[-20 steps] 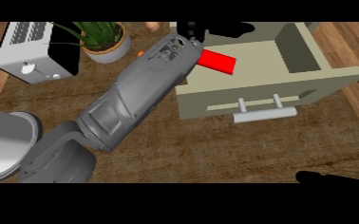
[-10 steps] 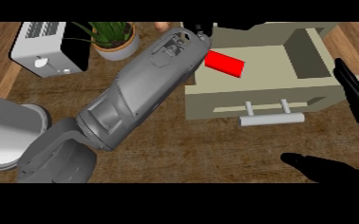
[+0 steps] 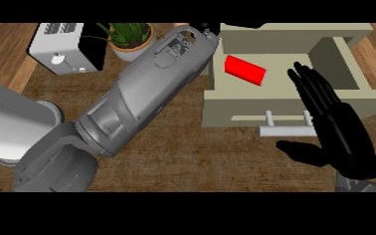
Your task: Pick up the can, place it into the drawer and close the drawer
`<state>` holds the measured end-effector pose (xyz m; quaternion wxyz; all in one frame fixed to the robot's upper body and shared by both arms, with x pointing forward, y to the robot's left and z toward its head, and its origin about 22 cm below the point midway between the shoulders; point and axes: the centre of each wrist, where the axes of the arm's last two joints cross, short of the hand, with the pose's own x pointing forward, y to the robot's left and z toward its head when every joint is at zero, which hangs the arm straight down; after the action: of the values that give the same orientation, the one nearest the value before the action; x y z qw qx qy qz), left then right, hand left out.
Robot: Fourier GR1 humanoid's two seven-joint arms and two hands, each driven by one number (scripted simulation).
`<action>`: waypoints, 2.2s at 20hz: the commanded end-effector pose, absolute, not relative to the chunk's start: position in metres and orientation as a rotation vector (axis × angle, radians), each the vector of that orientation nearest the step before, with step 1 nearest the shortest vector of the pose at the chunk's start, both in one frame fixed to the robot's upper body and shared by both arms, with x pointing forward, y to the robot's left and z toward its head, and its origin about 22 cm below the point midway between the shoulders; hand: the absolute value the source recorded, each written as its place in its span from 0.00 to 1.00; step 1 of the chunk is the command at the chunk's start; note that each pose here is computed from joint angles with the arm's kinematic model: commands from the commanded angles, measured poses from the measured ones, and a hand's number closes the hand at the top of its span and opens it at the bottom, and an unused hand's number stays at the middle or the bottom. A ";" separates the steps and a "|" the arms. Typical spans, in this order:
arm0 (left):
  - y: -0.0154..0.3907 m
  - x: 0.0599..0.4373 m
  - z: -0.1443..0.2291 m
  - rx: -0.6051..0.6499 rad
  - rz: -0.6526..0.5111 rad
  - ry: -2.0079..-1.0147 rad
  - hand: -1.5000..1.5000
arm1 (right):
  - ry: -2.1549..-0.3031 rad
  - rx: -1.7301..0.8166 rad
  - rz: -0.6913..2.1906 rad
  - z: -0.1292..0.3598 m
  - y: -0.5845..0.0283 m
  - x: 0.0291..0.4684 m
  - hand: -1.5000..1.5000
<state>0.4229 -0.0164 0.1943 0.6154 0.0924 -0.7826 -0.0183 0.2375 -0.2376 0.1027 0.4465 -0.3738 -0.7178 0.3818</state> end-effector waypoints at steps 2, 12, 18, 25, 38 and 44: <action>0.000 0.424 0.195 0.234 -0.040 -1.789 0.00 | -1.699 -1.026 0.984 0.070 -0.247 0.260 0.00; 0.039 0.421 0.230 0.232 -0.038 -1.790 0.00 | -1.664 -1.078 0.924 0.009 -0.225 0.306 0.00; 0.075 0.416 0.233 0.245 -0.035 -1.774 0.00 | -1.609 -1.154 0.962 -0.010 -0.237 0.328 0.00; 0.105 0.399 0.218 0.257 -0.046 -1.759 0.00 | -1.618 -1.236 0.950 -0.015 -0.230 0.363 0.00; 0.143 0.376 0.197 0.230 -0.068 -1.700 0.00 | -1.674 -1.360 0.831 0.032 -0.223 0.424 0.00; 0.134 0.372 0.195 0.241 -0.075 -1.717 0.00 | -1.683 -1.381 0.816 0.051 -0.201 0.440 0.00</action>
<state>0.3749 0.1318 0.1946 0.6473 0.1053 -0.7544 -0.0286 0.4087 -0.2081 0.0049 0.3924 -0.5587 -0.6700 0.2914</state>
